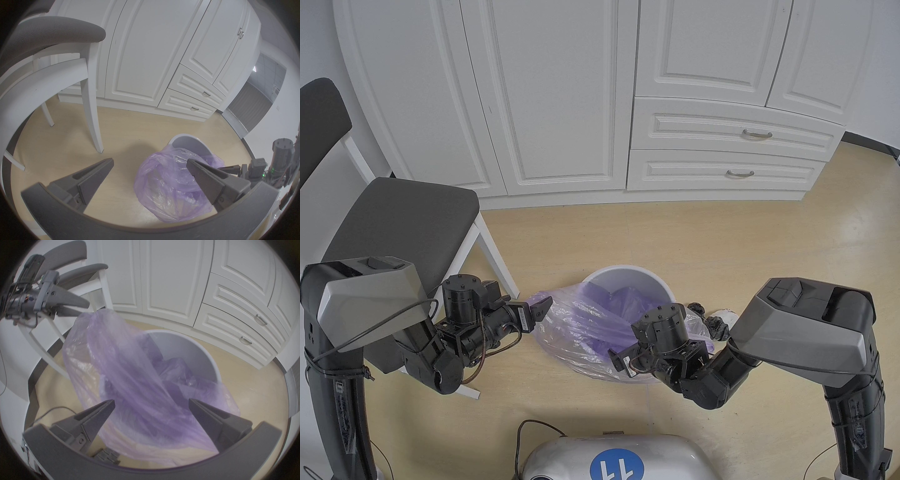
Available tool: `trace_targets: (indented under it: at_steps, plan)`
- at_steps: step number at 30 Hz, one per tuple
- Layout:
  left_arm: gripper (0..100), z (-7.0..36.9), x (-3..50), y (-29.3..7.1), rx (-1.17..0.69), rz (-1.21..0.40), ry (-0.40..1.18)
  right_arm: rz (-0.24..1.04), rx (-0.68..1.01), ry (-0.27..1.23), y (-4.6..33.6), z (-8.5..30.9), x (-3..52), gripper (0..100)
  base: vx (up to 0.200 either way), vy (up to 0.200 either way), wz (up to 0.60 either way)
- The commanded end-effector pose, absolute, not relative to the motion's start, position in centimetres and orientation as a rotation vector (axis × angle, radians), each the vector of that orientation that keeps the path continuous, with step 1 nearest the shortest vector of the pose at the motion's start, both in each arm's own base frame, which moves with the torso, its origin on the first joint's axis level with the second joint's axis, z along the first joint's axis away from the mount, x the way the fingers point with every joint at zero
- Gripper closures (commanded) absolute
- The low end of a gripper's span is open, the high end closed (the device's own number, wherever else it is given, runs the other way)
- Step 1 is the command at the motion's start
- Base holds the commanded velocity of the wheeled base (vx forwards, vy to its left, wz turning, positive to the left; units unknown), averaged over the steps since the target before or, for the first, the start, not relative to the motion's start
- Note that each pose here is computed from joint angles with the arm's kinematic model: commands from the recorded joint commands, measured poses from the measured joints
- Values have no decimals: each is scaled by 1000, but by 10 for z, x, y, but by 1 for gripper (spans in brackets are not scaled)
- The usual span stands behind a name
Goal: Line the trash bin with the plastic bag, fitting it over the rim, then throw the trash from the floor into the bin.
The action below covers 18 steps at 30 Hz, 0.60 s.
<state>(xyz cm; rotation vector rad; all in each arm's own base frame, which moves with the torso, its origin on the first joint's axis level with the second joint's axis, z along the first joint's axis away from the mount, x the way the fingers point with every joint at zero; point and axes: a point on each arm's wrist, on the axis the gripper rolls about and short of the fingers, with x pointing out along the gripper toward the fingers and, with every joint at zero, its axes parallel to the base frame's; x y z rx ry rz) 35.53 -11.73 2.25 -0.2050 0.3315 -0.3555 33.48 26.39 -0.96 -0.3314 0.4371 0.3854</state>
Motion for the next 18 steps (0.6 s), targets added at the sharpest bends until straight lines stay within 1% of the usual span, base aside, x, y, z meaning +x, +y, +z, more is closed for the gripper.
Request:
trace_targets:
  at_steps: [1,3,8,12,13,18]
  plan:
    - [0,17,358,-118,-203,-349,336,365,-285,402,266,-15,348,0,0,0,0]
    - [0,16,359,-118,-202,-349,338,361,-260,383,268,-12,352,0,0,0,0]
    - [0,17,359,-118,-201,-350,336,358,-261,392,270,-21,353,0,0,0,0]
    - [0,17,359,-118,-201,-350,333,362,-254,377,268,-19,353,0,0,0,0]
    - [0,17,359,-118,-201,-350,333,357,-249,369,267,-18,354,100,0,0,0]
    - [0,17,359,-118,-201,-350,333,350,-236,347,261,1,353,100,0,0,0]
